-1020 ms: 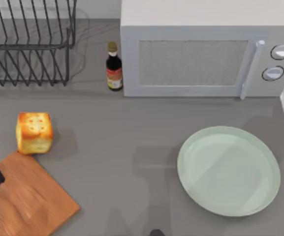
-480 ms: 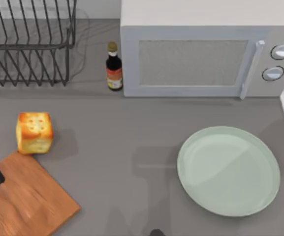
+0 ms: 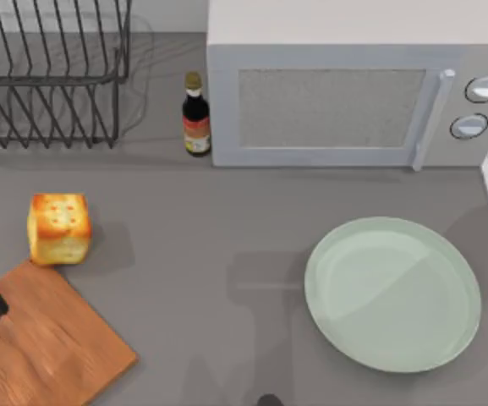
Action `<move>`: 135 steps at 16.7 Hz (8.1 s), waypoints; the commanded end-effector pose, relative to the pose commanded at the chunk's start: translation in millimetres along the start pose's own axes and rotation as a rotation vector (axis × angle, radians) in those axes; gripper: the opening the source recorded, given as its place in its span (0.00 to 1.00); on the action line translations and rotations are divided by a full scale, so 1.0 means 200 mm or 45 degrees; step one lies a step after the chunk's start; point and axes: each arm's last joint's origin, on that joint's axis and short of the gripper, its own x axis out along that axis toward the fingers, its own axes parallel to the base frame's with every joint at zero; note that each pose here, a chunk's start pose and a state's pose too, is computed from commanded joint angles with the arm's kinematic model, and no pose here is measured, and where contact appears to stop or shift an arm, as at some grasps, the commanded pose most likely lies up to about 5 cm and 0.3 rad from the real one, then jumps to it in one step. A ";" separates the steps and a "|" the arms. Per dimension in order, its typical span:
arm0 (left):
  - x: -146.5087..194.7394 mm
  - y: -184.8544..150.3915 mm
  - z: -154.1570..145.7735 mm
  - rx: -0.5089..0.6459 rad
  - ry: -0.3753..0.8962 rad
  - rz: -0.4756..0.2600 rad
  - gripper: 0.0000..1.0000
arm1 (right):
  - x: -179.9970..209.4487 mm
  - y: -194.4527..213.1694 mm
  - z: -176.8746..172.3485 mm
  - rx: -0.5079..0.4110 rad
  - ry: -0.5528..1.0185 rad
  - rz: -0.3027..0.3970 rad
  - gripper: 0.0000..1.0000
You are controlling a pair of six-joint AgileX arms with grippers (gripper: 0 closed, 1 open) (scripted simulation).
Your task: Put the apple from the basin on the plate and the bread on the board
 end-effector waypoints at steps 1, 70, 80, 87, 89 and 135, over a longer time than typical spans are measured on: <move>0.00 0.00 0.00 0.000 0.000 0.000 1.00 | 0.00 0.00 0.00 0.000 0.000 0.000 0.47; 0.00 0.00 0.00 0.000 0.000 0.000 1.00 | -1.12 1.38 -0.48 0.000 0.000 0.000 0.83; 0.00 0.00 0.00 0.000 0.000 0.000 1.00 | -1.12 1.38 -0.48 0.000 0.000 0.000 1.00; 0.00 0.00 0.00 0.000 0.000 0.000 1.00 | -1.19 1.25 -0.55 0.001 -0.149 0.079 1.00; 0.00 0.00 0.00 0.000 0.000 0.000 1.00 | -1.24 1.14 -0.63 0.000 -0.280 0.136 1.00; 1.11 -0.54 0.28 1.348 1.794 -0.841 1.00 | -0.77 0.49 -1.41 -0.010 -2.000 0.010 1.00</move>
